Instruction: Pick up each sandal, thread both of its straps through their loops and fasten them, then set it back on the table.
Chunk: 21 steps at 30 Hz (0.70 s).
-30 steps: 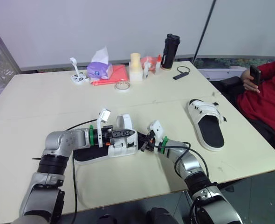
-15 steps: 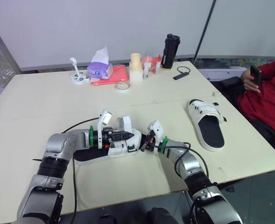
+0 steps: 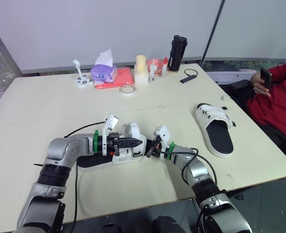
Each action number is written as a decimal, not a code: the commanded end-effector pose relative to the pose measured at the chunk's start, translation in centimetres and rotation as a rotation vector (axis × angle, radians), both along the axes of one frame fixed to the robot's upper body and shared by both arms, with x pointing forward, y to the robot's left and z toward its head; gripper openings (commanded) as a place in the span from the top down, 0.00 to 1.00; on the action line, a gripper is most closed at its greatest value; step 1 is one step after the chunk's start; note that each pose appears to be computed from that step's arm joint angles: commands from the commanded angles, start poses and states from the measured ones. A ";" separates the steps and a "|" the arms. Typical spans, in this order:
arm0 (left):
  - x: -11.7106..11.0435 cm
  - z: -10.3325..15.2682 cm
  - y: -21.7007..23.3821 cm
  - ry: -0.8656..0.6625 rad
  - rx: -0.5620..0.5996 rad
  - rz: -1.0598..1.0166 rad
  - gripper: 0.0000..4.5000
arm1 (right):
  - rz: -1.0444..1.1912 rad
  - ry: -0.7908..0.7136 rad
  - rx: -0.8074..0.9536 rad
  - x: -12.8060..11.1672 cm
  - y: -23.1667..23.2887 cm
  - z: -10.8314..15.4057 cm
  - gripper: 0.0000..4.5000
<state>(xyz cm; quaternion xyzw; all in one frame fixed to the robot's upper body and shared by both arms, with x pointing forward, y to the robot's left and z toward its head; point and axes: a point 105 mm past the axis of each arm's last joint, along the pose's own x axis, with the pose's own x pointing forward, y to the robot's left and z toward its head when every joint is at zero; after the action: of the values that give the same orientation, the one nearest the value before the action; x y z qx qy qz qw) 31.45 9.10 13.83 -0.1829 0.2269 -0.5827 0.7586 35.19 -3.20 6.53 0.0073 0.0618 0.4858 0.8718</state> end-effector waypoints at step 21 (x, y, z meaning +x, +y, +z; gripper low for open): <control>-0.4 -0.3 0.2 0.007 0.014 -0.002 0.99 | -0.077 0.213 -0.112 -1.2 -1.7 -6.0 1.00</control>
<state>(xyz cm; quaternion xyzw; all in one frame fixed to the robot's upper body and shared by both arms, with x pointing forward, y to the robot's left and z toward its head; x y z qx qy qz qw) 31.52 9.51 13.75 -0.1884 0.2274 -0.5762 0.7621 35.17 -3.12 6.53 0.0085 0.0616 0.4858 0.8718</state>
